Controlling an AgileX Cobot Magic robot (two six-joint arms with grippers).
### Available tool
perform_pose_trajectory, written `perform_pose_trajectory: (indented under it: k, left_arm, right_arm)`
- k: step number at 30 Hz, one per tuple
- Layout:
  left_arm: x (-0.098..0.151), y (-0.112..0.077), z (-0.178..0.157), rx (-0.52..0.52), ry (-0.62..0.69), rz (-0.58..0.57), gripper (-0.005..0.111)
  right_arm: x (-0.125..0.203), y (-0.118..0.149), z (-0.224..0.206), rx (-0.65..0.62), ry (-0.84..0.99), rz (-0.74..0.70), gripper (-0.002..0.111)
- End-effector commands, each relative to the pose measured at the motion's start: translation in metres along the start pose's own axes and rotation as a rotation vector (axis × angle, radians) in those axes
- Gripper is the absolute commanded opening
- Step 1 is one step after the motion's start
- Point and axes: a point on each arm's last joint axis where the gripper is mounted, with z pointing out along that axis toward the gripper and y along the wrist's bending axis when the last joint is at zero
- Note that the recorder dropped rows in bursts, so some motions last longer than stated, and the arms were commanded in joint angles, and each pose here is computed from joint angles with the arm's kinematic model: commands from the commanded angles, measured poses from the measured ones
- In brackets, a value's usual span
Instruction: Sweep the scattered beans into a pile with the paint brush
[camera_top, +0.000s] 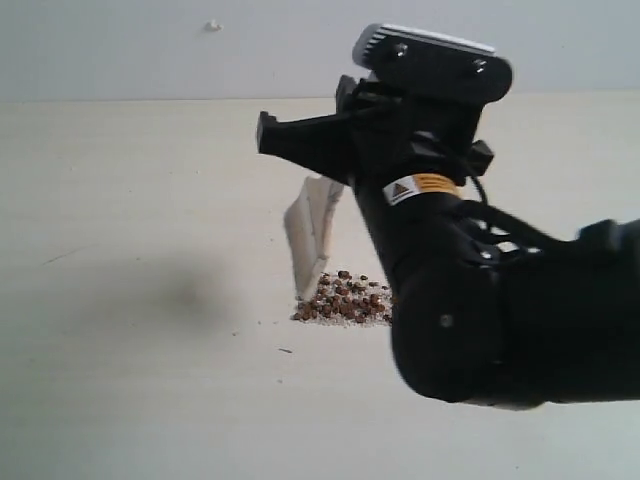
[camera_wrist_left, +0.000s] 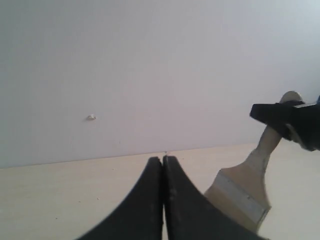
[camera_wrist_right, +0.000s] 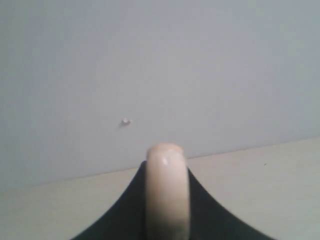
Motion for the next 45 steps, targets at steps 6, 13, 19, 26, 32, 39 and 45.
perform_pose_trajectory:
  k: [6, 13, 19, 26, 32, 39, 45]
  left_arm:
    - [0.0, 0.0, 0.0, -0.004, -0.005, -0.003, 0.0]
    - [0.0, 0.0, 0.0, -0.004, -0.005, -0.003, 0.0]
    - [0.0, 0.0, 0.0, -0.004, -0.005, -0.003, 0.0]
    - [0.0, 0.0, 0.0, -0.004, -0.005, -0.003, 0.0]
    - [0.0, 0.0, 0.0, -0.004, -0.005, -0.003, 0.0]
    - [0.0, 0.0, 0.0, -0.004, -0.005, -0.001, 0.0]
    - [0.0, 0.0, 0.0, -0.004, -0.005, -0.003, 0.0]
  right_arm:
    - [-0.043, -0.083, -0.069, 0.072, -0.105, 0.001, 0.0]
    - [-0.061, -0.131, -0.107, 0.131, -0.144, -0.029, 0.0]
    - [-0.07, -0.144, -0.118, 0.154, -0.152, -0.075, 0.0]
    - [-0.079, -0.131, -0.112, 0.134, -0.123, -0.216, 0.0]
    - [-0.093, -0.121, -0.096, 0.207, -0.144, -0.343, 0.0]
    - [-0.07, -0.136, -0.067, 0.339, -0.09, -0.321, 0.0]
    - [-0.052, -0.114, -0.036, 0.174, -0.105, -0.395, 0.0]
